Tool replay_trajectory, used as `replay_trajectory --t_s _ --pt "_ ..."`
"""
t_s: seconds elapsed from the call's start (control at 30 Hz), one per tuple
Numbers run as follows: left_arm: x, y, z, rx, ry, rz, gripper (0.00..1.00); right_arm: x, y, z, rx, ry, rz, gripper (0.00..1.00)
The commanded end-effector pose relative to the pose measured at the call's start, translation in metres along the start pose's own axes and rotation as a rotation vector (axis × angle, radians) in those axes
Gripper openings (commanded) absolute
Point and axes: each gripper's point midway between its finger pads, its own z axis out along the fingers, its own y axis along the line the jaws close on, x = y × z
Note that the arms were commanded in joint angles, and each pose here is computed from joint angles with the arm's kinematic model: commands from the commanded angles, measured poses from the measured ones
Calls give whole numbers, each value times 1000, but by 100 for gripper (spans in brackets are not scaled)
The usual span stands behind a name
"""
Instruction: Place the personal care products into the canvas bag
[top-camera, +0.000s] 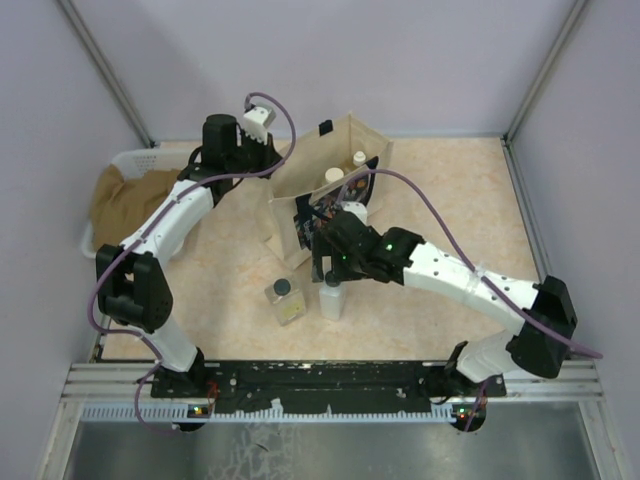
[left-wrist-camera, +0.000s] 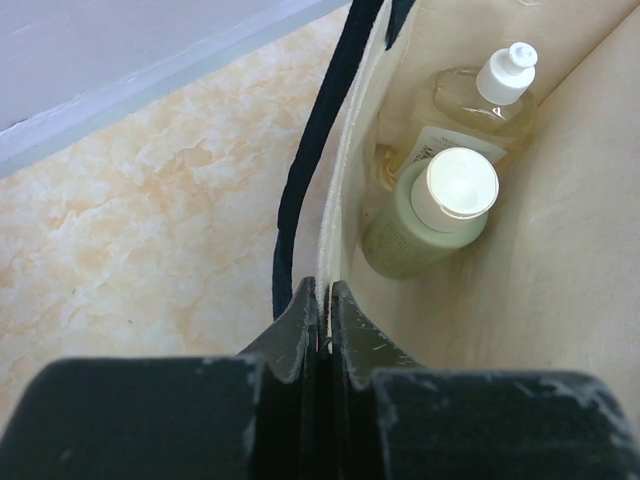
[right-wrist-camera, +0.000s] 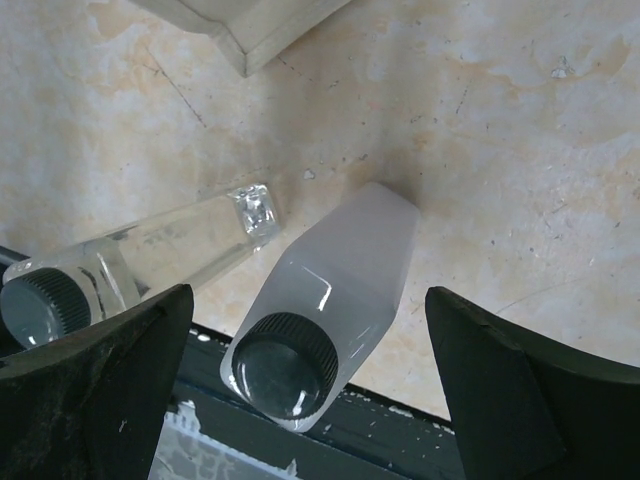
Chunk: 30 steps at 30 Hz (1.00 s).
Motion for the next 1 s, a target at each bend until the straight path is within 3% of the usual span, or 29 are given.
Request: replay_trajectory --t_s 0.0,0.3,0.6,0.97 --pt "-9 0 -3 12 -40 9 0 -4 5 5 25 -21 13 99" --pt "-6 1 -4 9 -42 9 0 14 -5 16 126 22 -39 97" --pt "-4 2 -5 7 -42 6 0 14 -11 23 181 27 -88 54" --pt "-2 1 -6 10 -39 0 0 -12 -26 -5 257 -53 -145 23"
